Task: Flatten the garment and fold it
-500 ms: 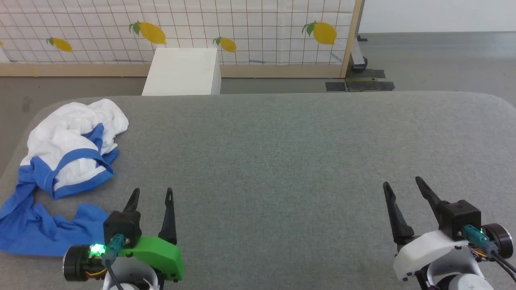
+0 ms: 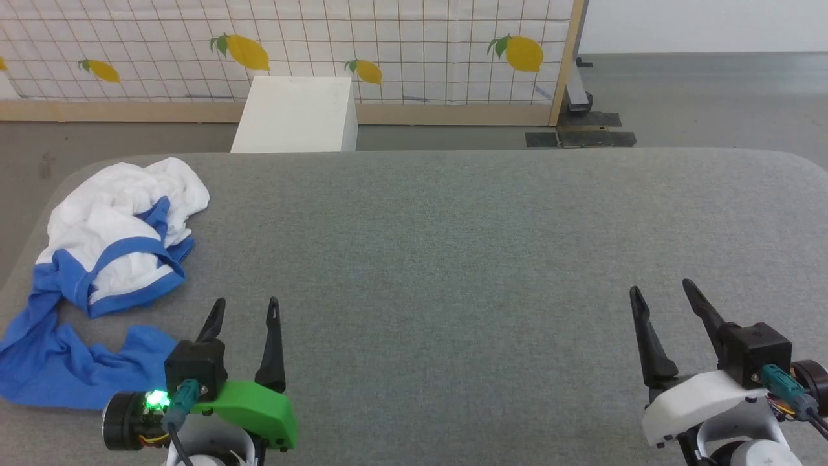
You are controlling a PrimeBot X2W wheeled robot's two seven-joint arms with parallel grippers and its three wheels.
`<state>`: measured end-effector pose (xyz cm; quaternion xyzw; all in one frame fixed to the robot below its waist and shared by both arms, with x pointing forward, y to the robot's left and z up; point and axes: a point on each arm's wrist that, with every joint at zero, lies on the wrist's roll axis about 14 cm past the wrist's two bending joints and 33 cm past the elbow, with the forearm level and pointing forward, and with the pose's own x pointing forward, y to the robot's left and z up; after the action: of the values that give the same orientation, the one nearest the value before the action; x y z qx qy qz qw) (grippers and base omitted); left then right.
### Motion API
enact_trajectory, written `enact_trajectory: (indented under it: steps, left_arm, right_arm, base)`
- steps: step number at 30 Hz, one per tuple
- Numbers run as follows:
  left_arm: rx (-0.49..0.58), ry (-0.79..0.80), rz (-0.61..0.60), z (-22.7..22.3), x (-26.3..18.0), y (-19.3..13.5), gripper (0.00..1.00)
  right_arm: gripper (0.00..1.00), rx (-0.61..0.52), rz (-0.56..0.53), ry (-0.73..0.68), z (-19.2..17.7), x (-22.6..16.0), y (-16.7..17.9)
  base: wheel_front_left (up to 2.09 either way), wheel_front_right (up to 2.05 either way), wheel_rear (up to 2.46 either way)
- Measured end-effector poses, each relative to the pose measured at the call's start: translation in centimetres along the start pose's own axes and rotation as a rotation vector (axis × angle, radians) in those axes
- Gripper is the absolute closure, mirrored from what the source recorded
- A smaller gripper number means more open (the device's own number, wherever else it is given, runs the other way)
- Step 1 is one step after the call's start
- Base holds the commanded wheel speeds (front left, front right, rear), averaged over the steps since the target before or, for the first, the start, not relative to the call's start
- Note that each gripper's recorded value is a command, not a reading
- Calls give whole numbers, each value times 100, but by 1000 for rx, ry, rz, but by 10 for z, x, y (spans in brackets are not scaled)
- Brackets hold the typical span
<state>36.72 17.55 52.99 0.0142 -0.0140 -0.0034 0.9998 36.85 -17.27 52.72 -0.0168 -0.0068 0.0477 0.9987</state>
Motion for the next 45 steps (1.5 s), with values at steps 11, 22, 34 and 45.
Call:
enact_trajectory:
  steps: [11, 22, 34, 45]
  left_arm:
    - [-7, -23, 31, 4, -6, 9, 0]
    - [-14, -44, 95, 6, -21, 27, 0]
    - [-16, -69, 199, 10, -46, 56, 0]
    - [-33, -87, 286, 10, -69, 78, 0]
  right_arm:
    - [0, 0, 28, -29, 5, 7, 9]
    - [0, 3, 92, -55, 9, 18, 29]
    - [0, 12, 205, -85, 13, 30, 68]
    - [0, 20, 301, -109, 16, 38, 101]
  base:
    - [0, 0, 0]
    - [0, 0, 0]
    - [0, 0, 0]
    - [0, 0, 0]
